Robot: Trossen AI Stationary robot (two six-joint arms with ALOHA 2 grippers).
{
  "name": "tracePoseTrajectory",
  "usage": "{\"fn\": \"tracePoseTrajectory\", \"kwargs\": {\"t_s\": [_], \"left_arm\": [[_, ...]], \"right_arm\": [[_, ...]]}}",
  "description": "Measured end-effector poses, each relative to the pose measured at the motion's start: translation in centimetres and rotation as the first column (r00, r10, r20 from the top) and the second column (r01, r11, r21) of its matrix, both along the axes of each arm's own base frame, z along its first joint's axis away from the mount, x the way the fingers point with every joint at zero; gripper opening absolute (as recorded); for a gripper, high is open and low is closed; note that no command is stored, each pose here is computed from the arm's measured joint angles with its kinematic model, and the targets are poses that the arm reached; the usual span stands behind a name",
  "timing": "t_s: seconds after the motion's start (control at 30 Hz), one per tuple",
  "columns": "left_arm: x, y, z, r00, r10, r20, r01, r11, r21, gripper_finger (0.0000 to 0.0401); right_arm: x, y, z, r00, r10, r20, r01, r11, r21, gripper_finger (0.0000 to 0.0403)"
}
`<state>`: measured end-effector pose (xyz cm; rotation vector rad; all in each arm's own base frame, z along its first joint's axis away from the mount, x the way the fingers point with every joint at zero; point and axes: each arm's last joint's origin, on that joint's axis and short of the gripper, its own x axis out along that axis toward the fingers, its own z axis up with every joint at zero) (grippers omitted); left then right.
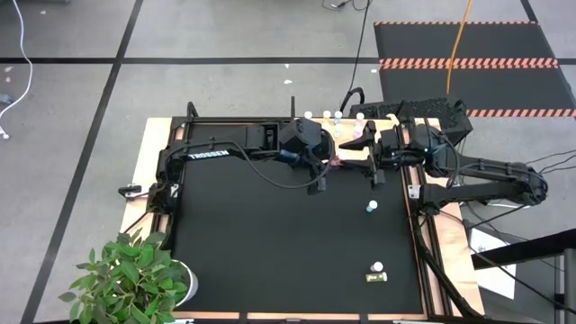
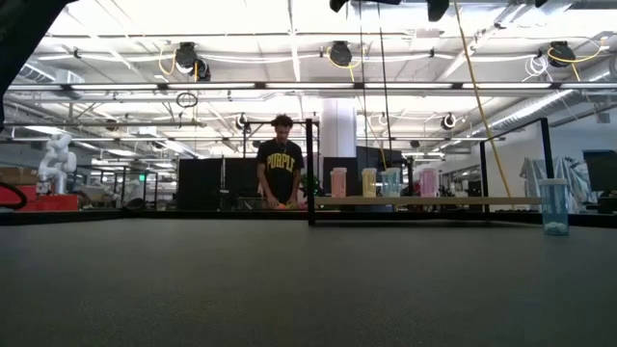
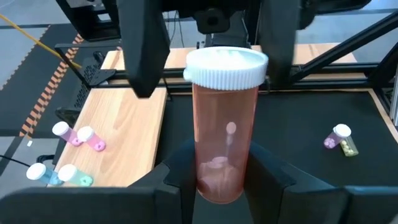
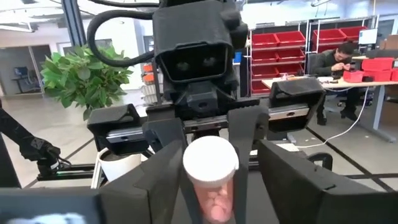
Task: Pick and place medicine bottles onto shelf by color
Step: Put the pink pill bottle aligned with the other pink pill bottles on the shelf
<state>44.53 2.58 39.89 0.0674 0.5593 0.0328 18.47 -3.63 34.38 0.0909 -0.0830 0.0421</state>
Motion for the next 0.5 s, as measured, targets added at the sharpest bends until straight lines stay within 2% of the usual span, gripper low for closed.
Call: {"fn": "tracePoseTrajectory", "kwargs": {"t_s": [0.3, 0.5], "left_arm": [[-0.01, 0.17, 0.01, 1.000, 0.004, 0.001, -0.004, 1.000, 0.001, 0.0116], [0.06, 0.16, 0.11, 1.000, 0.009, 0.013, -0.008, 1.000, -0.005, 0.0119]], "right_arm": [[-0.16, -0.52, -0.01, 0.999, 0.035, -0.004, -0.035, 0.999, 0.027, 0.0116], [-0.17, -0.57, -0.09, 0.999, 0.036, -0.011, -0.035, 0.999, 0.028, 0.0109]]}}
